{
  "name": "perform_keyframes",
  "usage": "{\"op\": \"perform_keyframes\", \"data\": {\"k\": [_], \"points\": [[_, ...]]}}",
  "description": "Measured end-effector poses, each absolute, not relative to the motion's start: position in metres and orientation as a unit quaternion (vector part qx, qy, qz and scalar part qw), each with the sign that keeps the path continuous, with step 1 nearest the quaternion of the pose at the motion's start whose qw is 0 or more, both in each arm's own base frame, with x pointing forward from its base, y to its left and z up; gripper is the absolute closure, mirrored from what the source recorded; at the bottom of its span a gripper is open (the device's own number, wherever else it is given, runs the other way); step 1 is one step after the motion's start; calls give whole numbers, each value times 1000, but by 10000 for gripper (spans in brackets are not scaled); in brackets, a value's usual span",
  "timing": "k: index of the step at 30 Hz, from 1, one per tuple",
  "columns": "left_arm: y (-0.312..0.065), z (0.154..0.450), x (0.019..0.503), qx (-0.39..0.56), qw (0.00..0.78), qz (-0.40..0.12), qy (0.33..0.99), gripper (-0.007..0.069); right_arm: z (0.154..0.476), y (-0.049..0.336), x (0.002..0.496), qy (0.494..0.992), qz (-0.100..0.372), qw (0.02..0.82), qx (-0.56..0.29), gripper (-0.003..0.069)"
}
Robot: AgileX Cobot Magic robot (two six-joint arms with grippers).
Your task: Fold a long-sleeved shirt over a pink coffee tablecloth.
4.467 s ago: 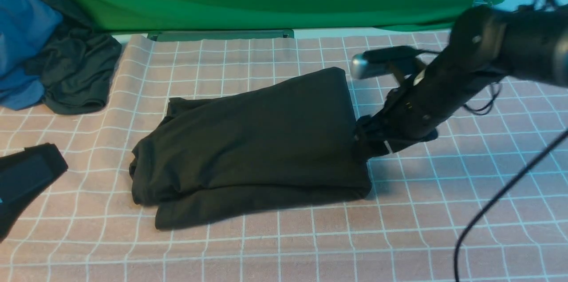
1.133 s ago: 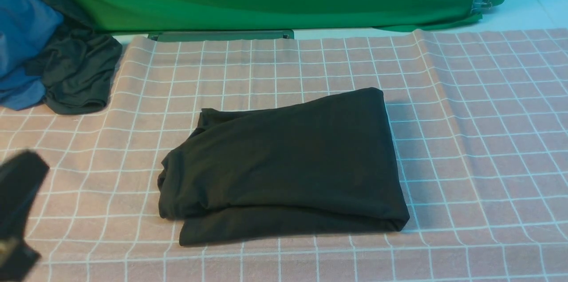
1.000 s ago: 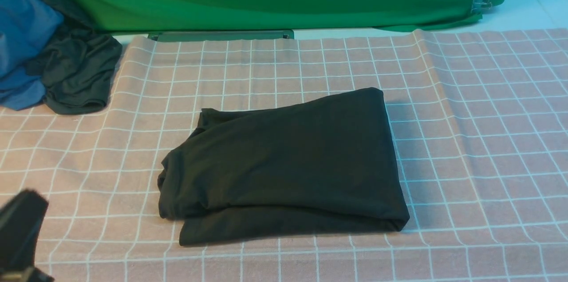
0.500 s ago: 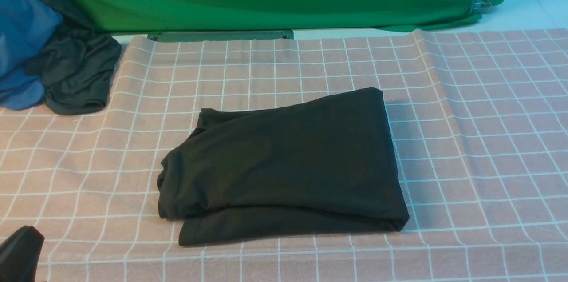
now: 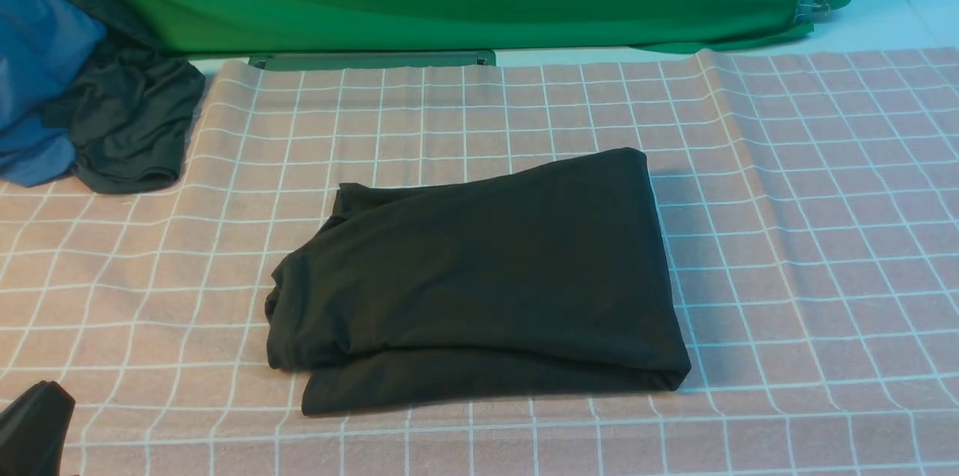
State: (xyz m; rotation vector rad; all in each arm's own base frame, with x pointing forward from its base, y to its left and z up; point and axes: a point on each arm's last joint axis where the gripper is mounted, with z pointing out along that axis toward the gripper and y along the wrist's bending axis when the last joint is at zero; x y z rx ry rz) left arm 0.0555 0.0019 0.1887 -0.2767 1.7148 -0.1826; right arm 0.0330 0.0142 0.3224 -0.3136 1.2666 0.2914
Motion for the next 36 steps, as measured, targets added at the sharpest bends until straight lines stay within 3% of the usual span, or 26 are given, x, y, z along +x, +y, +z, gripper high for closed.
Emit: {"op": "perform_keyframes", "data": {"k": [14, 17, 19, 22, 23, 28, 36], "points": [[2, 189, 55, -121, 642, -80, 752, 611, 323, 13, 32, 582, 110, 791, -156, 464], [2, 189, 55, -121, 642, -80, 752, 611, 315, 11, 34, 605, 78, 780, -137, 457], [2, 189, 55, -121, 642, -80, 752, 611, 307, 10, 38, 623, 55, 771, -123, 452], [2, 189, 55, -121, 642, -80, 752, 611, 269, 7, 50, 672, 10, 734, -94, 442], [2, 189, 55, -121, 642, -80, 752, 611, 267, 7, 51, 675, 8, 732, -93, 442], [2, 189, 55, -121, 642, -80, 753, 611, 195, 4, 56, 748, -15, 659, -79, 437], [2, 189, 55, -120, 642, -78, 753, 611, 187, 4, 55, 763, -29, 639, -98, 423]]}}
